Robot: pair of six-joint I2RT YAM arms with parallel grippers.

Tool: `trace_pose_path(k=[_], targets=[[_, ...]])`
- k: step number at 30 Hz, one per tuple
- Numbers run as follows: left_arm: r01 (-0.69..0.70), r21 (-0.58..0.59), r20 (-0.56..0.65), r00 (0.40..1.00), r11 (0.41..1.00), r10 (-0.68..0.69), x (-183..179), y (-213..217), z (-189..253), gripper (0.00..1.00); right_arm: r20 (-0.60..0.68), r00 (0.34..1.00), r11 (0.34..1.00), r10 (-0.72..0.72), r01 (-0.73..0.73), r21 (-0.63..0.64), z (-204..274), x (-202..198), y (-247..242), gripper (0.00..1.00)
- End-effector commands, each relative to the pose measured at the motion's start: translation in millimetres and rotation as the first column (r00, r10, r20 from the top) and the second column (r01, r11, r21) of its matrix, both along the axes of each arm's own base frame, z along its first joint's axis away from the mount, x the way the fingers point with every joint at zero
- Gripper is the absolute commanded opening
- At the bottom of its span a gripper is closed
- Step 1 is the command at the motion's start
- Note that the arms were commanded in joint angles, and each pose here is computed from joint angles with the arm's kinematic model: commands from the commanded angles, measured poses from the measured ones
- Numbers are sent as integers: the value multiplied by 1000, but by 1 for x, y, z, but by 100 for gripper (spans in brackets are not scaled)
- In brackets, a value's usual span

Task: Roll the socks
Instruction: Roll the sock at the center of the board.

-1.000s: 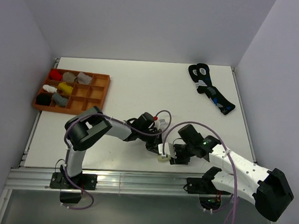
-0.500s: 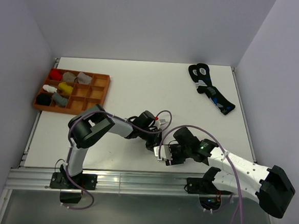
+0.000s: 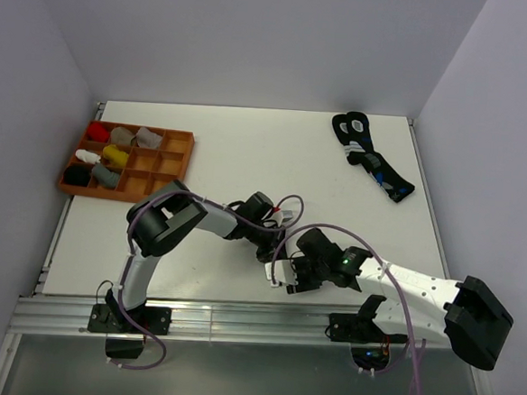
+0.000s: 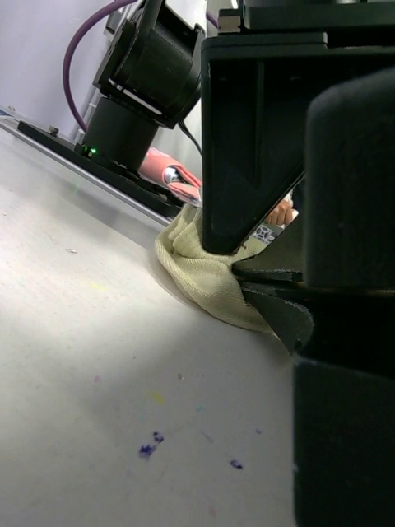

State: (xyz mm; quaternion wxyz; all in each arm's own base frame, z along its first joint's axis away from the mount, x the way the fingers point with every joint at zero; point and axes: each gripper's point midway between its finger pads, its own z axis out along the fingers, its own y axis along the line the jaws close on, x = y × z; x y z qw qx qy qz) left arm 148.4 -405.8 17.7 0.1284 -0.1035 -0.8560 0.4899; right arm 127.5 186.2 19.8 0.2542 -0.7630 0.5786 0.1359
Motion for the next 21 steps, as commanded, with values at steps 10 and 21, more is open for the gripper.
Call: trace_pose_path(k=[10,21], targets=[[-41,266,-15,999,963,47,-3,43,-76,0,-85,996,992,-36,25,-127,-22,0,-2,35],[-315,189,54,949,930,310,28,42,-31,20,-145,984,982,-100,74,-173,-22,1,2,17]])
